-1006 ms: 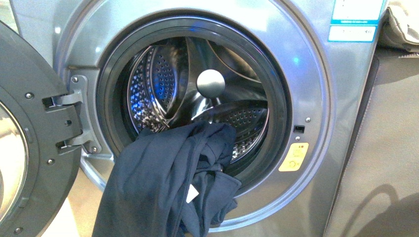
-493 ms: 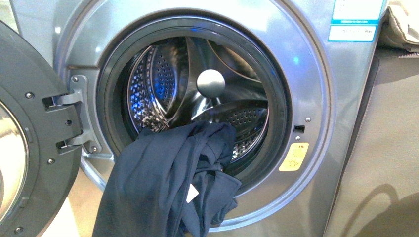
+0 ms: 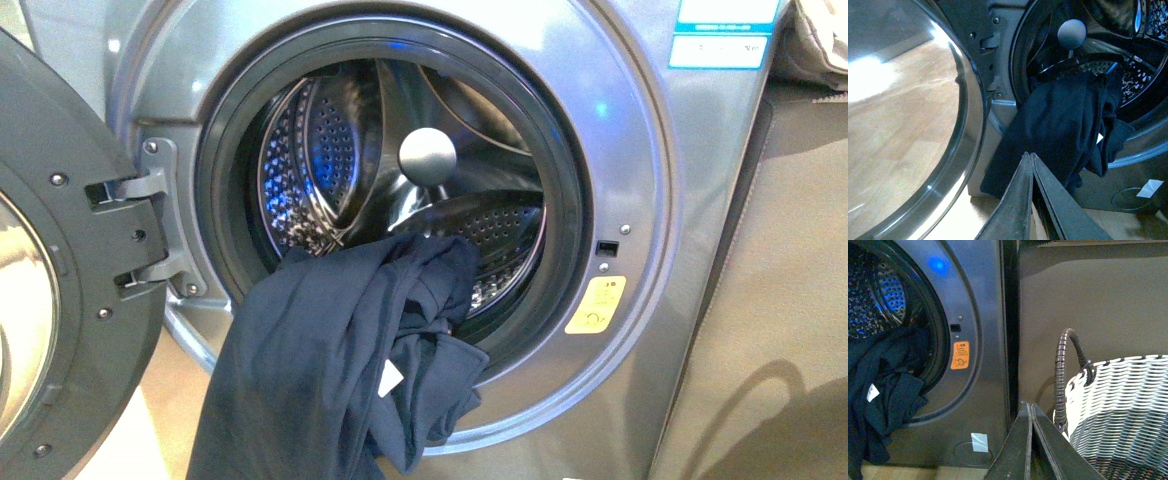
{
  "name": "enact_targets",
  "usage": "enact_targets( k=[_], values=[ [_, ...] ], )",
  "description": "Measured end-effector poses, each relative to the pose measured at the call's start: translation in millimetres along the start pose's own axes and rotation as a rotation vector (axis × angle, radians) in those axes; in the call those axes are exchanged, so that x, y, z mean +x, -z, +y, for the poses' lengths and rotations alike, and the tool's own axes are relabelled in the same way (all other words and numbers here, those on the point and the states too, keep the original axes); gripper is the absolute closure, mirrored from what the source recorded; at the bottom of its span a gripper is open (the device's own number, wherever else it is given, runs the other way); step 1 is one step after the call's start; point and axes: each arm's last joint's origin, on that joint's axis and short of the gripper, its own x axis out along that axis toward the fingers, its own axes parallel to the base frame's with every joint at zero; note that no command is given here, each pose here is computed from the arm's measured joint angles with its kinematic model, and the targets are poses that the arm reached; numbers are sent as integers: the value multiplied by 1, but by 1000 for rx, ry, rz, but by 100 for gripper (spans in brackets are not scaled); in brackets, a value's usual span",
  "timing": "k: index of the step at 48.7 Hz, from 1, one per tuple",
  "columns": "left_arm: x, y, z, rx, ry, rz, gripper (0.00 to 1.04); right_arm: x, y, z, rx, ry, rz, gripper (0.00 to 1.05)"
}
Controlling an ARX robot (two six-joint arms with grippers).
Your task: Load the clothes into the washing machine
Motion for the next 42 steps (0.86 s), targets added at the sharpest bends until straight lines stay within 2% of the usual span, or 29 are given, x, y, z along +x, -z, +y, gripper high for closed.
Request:
enact_targets(
  k=[8,11,31,33,36,42],
  values=[
    [0,0,0,-1,0,0,100,0,0,0,0,0,0,102],
    [0,0,0,0,0,0,90,0,0,0,-1,0,0,100],
    [0,0,0,0,0,0,17,0,0,0,-1,0,0,28],
    [0,0,0,1,0,0,5,0,0,0,-1,0,0,18],
    [0,0,0,1,0,0,7,0,0,0,0,0,0,6],
    [0,0,0,1,0,0,6,0,0,0,0,0,0,7]
  ],
)
